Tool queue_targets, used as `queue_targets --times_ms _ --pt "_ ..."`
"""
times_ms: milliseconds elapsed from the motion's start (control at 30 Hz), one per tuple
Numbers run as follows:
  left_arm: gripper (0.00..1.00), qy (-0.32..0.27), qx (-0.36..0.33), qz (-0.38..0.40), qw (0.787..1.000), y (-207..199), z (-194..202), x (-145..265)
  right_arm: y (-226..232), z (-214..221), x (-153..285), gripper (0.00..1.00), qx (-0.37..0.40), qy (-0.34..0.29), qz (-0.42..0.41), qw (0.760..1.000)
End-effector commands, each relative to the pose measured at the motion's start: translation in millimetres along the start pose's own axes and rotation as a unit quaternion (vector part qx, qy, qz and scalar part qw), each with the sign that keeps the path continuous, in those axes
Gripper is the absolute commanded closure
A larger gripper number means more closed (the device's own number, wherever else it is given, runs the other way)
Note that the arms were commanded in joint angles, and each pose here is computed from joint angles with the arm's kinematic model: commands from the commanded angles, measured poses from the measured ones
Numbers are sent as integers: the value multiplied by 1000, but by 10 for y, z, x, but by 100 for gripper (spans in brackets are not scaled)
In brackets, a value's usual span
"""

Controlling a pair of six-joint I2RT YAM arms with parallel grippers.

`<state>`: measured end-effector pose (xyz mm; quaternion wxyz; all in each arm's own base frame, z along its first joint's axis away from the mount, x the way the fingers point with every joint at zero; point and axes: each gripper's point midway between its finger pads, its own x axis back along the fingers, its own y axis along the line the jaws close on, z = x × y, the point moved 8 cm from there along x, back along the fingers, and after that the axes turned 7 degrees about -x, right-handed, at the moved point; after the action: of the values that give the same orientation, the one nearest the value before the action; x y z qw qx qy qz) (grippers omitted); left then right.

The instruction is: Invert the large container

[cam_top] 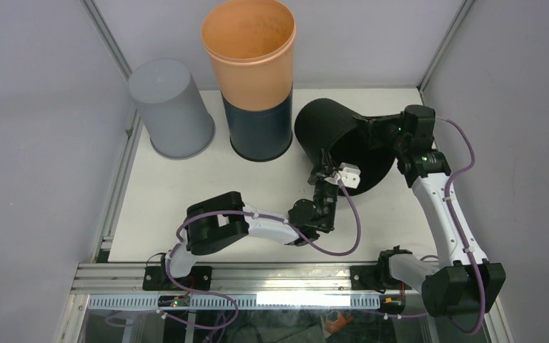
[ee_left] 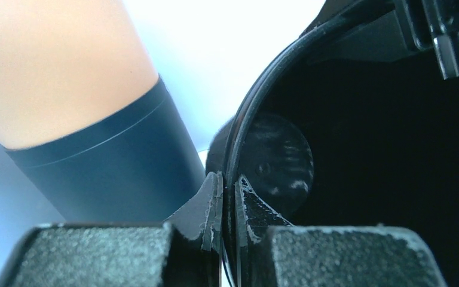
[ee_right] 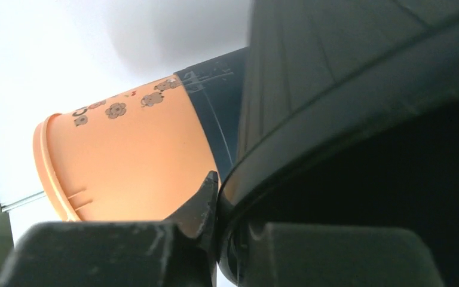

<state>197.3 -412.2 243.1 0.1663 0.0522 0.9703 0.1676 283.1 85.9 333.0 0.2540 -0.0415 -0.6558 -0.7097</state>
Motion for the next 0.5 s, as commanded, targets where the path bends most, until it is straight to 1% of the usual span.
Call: queue_targets --times_ms 0,33,67,133,167,200,233,300,333,367,400,467 --pt "100 -21 72 -33 997 54 -205 12 100 20 18 100 -16 -3 -34 999" --pt "100 -21 70 -33 997 50 -218 11 100 11 29 100 -15 -10 -36 999" --pt "94 -19 70 -36 997 57 -236 8 104 -3 41 100 -12 -18 -39 999" --pt "45 -14 70 -42 997 88 -281 -6 155 -24 80 100 8 -34 -56 998" --pt "23 -10 74 -46 996 118 -318 -14 203 -34 109 100 21 -44 -65 997" --pt "10 -3 78 -50 996 149 -360 -24 246 -49 126 100 36 -55 -76 995" --pt "2 5 78 -49 996 181 -406 -39 290 -67 142 100 55 -64 -90 992" --pt "1 17 90 -39 995 247 -518 -61 333 -109 166 100 90 -83 -119 985" --pt "1 21 104 -29 994 337 -632 -78 350 -132 179 100 107 -87 -148 979" --pt "1 33 97 -5 995 352 -687 -79 356 -152 189 100 115 -91 -176 973" --pt "1 41 104 20 993 371 -745 -78 368 -174 202 100 117 -99 -207 966" --pt "1 56 141 83 985 422 -885 -68 375 -209 209 100 126 -116 -272 947"
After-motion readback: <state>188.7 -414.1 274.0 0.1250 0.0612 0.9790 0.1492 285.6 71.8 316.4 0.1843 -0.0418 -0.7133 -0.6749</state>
